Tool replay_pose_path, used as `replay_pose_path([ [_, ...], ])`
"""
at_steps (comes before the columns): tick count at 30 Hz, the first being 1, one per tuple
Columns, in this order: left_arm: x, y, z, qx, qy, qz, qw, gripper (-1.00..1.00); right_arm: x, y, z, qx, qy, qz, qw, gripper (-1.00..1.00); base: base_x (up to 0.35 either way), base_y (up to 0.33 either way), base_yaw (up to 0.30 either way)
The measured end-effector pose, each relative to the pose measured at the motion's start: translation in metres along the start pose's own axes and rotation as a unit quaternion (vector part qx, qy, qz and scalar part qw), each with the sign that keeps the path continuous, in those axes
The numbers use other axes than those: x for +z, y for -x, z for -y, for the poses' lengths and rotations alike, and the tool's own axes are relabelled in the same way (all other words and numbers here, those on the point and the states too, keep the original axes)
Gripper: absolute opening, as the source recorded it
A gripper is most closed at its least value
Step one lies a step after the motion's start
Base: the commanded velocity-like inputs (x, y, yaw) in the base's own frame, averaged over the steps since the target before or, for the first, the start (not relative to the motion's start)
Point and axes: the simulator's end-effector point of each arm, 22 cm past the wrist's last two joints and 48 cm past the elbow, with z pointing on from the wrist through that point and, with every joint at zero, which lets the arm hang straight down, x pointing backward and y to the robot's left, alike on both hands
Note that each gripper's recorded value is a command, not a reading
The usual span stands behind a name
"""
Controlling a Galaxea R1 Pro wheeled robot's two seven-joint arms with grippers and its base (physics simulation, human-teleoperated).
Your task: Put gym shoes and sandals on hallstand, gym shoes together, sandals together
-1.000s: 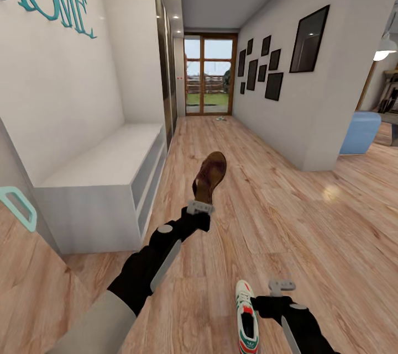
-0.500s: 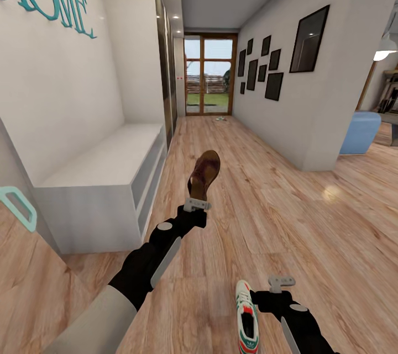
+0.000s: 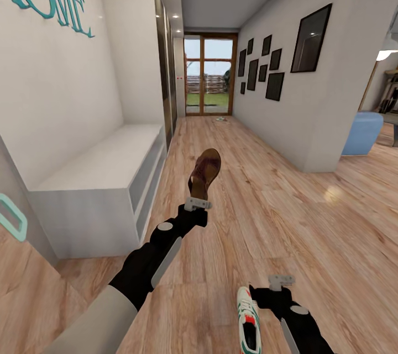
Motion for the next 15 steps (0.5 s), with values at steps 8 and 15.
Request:
replay_pose_path([
  [8, 0.000, 0.000, 0.001, 0.000, 0.000, 0.000, 1.0000, -1.00, 0.014, -0.023, 0.000, -0.002, 0.000, 0.052, 0.9987, 1.00, 0.001, 0.000, 0.000],
  [15, 0.001, -0.009, 0.001, -0.001, -0.001, -0.001, 1.0000, -1.00, 0.019, -0.037, 0.000, -0.002, 0.000, 0.048, 0.9989, 1.00, 0.000, 0.000, 0.000],
])
